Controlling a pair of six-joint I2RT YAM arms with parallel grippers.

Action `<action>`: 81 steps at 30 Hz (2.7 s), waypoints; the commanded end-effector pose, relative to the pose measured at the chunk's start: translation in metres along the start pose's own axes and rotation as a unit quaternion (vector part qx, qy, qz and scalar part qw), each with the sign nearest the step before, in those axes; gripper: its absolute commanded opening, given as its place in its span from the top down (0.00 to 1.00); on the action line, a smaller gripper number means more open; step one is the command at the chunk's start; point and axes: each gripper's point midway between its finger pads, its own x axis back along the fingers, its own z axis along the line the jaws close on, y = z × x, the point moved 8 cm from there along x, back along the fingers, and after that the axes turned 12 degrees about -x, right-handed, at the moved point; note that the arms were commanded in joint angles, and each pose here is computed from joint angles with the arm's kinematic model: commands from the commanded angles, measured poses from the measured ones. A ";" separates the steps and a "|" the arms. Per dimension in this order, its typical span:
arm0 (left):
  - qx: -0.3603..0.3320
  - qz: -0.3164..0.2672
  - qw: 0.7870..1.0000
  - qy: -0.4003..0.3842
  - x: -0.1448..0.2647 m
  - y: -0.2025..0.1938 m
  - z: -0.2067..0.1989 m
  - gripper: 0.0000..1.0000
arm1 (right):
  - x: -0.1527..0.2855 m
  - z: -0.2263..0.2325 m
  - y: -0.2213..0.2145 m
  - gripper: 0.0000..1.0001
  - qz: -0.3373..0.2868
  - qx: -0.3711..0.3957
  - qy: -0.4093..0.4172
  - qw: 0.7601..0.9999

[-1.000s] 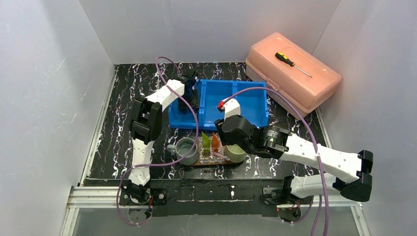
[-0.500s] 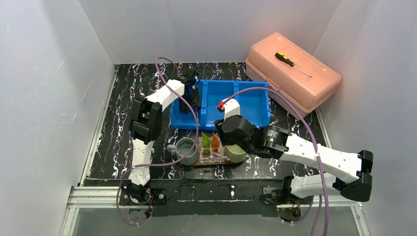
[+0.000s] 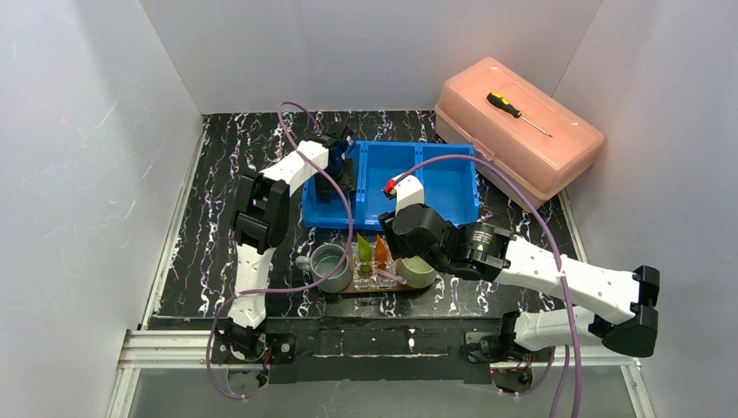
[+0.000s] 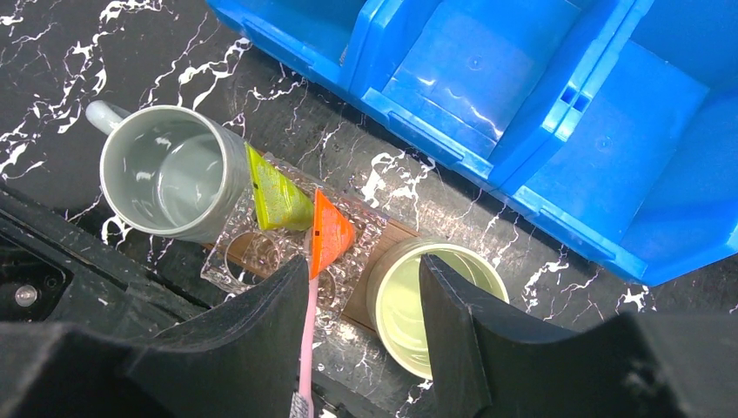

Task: Prepare toiletry sets of a toothbrush and toothpaste on the tray

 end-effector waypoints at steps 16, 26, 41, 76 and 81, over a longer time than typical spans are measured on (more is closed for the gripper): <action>-0.026 0.032 0.999 0.034 -0.002 -0.015 0.005 0.68 | -0.003 0.008 0.006 0.43 -0.013 -0.021 0.021 0.999; -0.027 0.040 0.998 0.041 0.000 -0.023 0.011 0.87 | 0.000 0.008 0.005 0.44 -0.012 -0.032 0.027 0.999; -0.035 0.000 0.999 0.024 0.025 -0.027 0.015 1.00 | 0.005 0.007 0.006 0.44 -0.017 -0.042 0.034 0.998; 0.118 -0.205 0.906 -0.351 0.242 -0.041 0.029 1.00 | 0.035 0.039 0.061 0.34 -0.088 -0.087 0.165 0.978; 0.124 -0.223 0.882 -0.397 0.259 -0.053 0.030 1.00 | 0.041 0.051 0.074 0.32 -0.100 -0.124 0.215 0.964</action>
